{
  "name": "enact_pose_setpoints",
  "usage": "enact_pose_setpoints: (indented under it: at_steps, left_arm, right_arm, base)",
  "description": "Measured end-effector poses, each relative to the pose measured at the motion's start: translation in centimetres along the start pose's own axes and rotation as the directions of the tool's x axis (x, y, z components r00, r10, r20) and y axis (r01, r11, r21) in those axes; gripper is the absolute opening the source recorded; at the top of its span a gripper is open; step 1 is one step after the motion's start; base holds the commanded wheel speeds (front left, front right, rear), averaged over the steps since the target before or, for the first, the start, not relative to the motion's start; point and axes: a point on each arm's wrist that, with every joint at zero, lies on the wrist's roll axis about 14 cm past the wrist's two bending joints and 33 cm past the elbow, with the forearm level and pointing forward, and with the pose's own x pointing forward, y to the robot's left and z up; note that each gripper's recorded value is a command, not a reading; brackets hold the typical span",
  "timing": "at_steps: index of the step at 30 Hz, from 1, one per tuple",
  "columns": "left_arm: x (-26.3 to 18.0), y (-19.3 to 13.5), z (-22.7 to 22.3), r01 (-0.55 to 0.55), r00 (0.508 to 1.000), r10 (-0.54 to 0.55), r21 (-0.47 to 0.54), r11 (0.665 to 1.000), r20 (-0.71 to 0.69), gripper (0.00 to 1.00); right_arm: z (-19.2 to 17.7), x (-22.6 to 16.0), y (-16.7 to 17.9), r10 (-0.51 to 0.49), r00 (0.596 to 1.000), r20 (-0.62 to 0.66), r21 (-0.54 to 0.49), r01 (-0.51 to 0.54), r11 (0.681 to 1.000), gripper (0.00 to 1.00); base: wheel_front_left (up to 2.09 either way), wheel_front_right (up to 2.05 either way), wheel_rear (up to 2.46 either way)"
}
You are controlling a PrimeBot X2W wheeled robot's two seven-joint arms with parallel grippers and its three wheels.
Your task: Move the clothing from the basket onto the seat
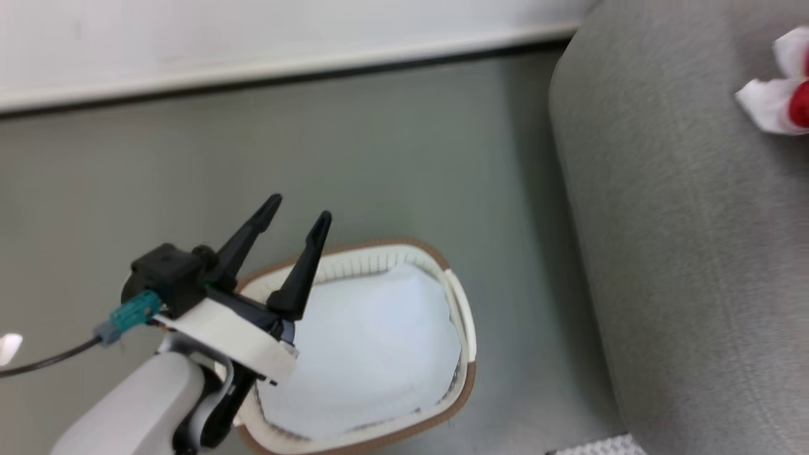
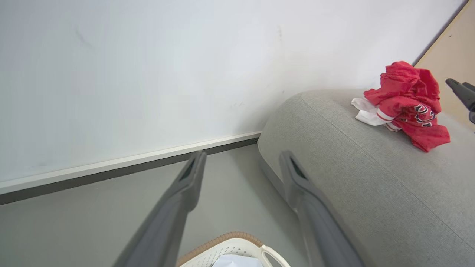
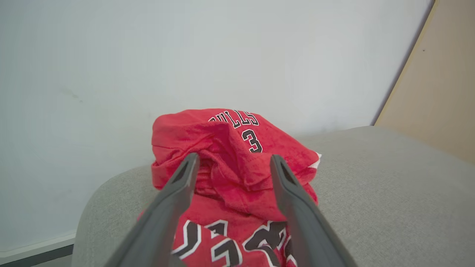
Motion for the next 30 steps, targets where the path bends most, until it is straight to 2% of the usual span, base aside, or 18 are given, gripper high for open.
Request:
enact_pose_setpoints:
  at_steps: [8, 12, 13, 20, 23, 30]
  left_arm:
    - [-3.0, -1.2, 3.8, -0.080, 0.993, 0.078, 0.018, 0.997, 0.086, 1.00]
    - [-5.3, -0.9, 4.2, -0.141, 0.986, 0.137, 0.026, 0.990, 0.097, 1.00]
    - [-7.0, -0.5, 4.1, -0.192, 0.977, 0.188, 0.029, 0.981, 0.099, 1.00]
    - [-13.6, 2.0, 4.0, -0.382, 0.920, 0.372, 0.068, 0.922, 0.123, 1.00]
    - [-15.9, 2.6, 3.8, -0.441, 0.894, 0.428, 0.084, 0.894, 0.136, 1.00]
    - [-19.4, 3.2, 4.4, -0.523, 0.845, 0.500, 0.098, 0.846, 0.191, 1.00]
  right_arm:
    - [5.0, -5.6, 1.3, 0.126, 0.984, 0.127, -0.003, -0.126, 0.992, 1.00]
    - [5.9, -8.4, 2.8, 0.187, 0.969, 0.162, 0.044, -0.196, 0.980, 1.00]
    - [6.6, -10.3, 4.0, 0.234, 0.954, 0.189, 0.077, -0.252, 0.965, 1.00]
    - [5.0, -16.9, 7.7, 0.383, 0.910, 0.160, 0.181, -0.409, 0.895, 1.00]
    - [4.2, -19.2, 9.0, 0.442, 0.886, 0.140, 0.190, -0.462, 0.866, 1.00]
    - [2.6, -22.8, 10.6, 0.526, 0.845, 0.093, 0.170, -0.534, 0.828, 1.00]
  base:
    - [0.00, 0.00, 0.00]
    - [0.00, 0.00, 0.00]
    - [0.00, 0.00, 0.00]
    - [0.00, 0.00, 0.00]
    - [0.00, 0.00, 0.00]
    - [0.00, 0.00, 0.00]
